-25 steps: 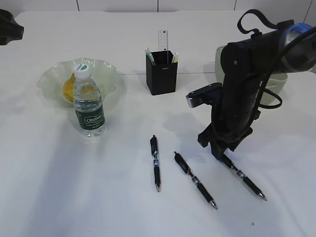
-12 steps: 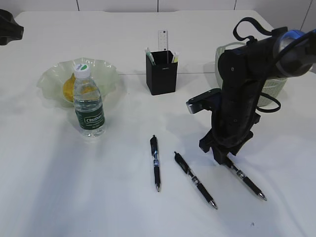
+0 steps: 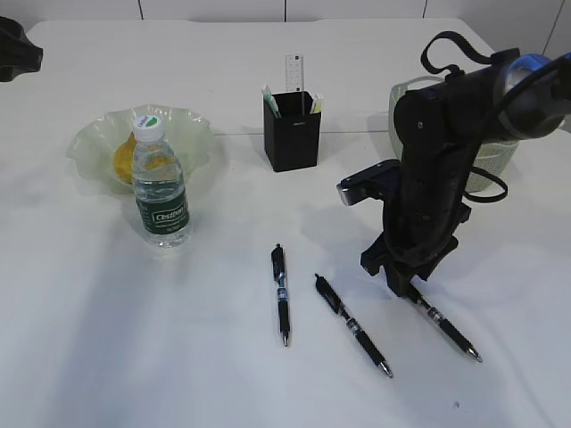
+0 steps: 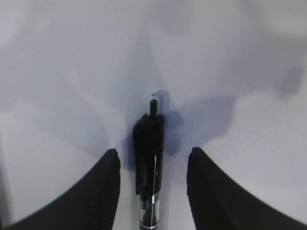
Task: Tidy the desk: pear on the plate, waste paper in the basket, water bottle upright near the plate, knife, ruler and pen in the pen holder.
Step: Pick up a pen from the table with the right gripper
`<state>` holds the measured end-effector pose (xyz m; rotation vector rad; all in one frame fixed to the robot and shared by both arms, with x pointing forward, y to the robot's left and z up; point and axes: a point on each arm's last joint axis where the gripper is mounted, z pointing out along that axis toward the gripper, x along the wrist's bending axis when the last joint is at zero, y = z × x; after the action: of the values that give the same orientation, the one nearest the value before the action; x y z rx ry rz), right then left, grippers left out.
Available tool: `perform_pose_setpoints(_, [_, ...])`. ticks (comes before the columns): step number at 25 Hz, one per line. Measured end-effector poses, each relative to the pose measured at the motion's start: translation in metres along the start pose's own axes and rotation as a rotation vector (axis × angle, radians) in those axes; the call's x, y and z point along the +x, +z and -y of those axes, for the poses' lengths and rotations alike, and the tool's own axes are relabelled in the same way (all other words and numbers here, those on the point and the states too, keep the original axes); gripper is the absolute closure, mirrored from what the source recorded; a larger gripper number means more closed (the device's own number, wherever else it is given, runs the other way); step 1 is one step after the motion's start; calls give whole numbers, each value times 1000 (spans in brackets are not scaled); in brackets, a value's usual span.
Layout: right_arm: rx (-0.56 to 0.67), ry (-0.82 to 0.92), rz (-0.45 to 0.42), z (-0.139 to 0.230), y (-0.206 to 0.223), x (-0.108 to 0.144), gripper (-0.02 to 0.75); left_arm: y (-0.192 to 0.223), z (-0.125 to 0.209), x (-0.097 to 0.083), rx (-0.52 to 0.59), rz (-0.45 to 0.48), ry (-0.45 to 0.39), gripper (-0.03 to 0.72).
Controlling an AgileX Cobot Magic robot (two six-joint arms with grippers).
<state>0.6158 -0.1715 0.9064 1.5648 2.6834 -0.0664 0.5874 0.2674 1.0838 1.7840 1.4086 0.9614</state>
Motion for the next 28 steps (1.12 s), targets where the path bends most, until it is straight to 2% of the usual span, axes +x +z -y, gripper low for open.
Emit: perform_pose_setpoints(28, [-1, -2, 3, 0, 1, 0, 402, 0, 0, 0, 0, 0, 0, 312])
